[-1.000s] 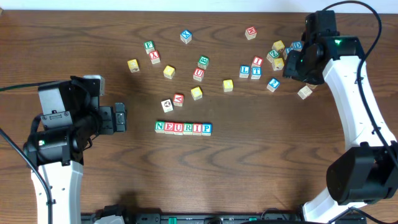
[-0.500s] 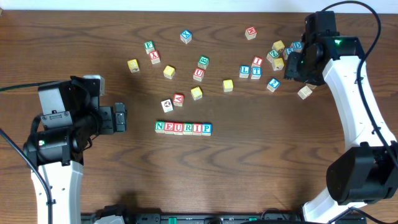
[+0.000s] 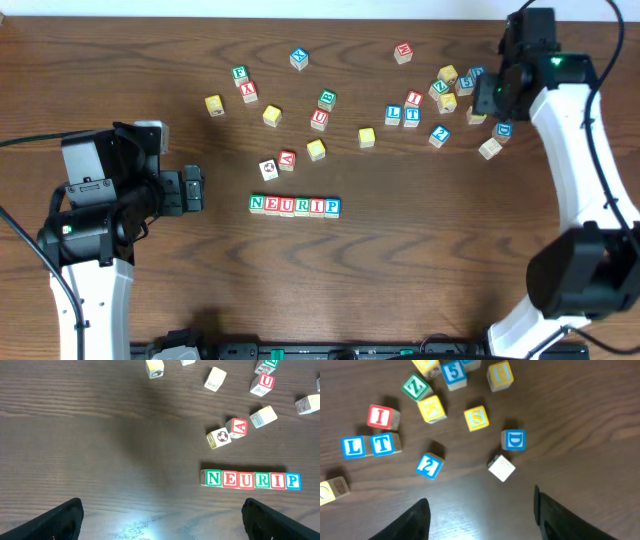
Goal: Spell out NEURIPS
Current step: 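Lower the open right gripper over the yellow-bordered S block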
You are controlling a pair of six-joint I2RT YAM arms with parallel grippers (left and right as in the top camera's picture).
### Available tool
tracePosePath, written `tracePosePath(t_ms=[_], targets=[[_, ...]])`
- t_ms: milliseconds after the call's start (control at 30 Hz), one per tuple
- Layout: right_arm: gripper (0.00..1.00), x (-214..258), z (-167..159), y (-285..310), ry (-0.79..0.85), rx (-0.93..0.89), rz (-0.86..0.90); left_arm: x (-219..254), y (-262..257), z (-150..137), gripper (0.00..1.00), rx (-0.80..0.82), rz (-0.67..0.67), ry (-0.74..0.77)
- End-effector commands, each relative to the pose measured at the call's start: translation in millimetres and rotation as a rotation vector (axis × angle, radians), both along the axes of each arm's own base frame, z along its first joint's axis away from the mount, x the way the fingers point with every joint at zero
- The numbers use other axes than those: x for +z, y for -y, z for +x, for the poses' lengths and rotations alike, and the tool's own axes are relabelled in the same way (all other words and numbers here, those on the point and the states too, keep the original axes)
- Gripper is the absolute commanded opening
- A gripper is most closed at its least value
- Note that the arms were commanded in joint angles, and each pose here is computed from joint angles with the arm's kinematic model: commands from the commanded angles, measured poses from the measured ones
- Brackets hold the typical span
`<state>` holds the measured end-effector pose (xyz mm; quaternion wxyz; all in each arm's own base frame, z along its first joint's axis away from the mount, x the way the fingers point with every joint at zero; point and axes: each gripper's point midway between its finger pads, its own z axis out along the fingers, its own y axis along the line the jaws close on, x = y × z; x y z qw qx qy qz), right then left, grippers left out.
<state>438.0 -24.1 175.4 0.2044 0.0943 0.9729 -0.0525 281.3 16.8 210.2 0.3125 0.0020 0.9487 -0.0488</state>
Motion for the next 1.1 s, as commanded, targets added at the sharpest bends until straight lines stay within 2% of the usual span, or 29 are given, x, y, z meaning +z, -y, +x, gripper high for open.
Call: tracePosePath(t_ms=[0,133,267,867,1067], targets=[[0.63,-25,13,7,-0.095,0.048,0.034,6,-2,2,0.99,-0.008,0.015,0.016],[0.67,-51,18,6,-0.226,0.097,0.037,6,-2,2,0.99,-0.008,0.015,0.016],[0.67,-73,23,-2,-0.290,0.146,0.071,6,-2,2,0.99,-0.008,0.015,0.016],[0.65,-130,18,-1,-0.413,0.155,0.124,6,-2,2,0.99,-0.008,0.015,0.016],[0.64,-132,27,-1,-0.381,0.157,0.119,6,-2,2,0.99,-0.008,0.015,0.016]])
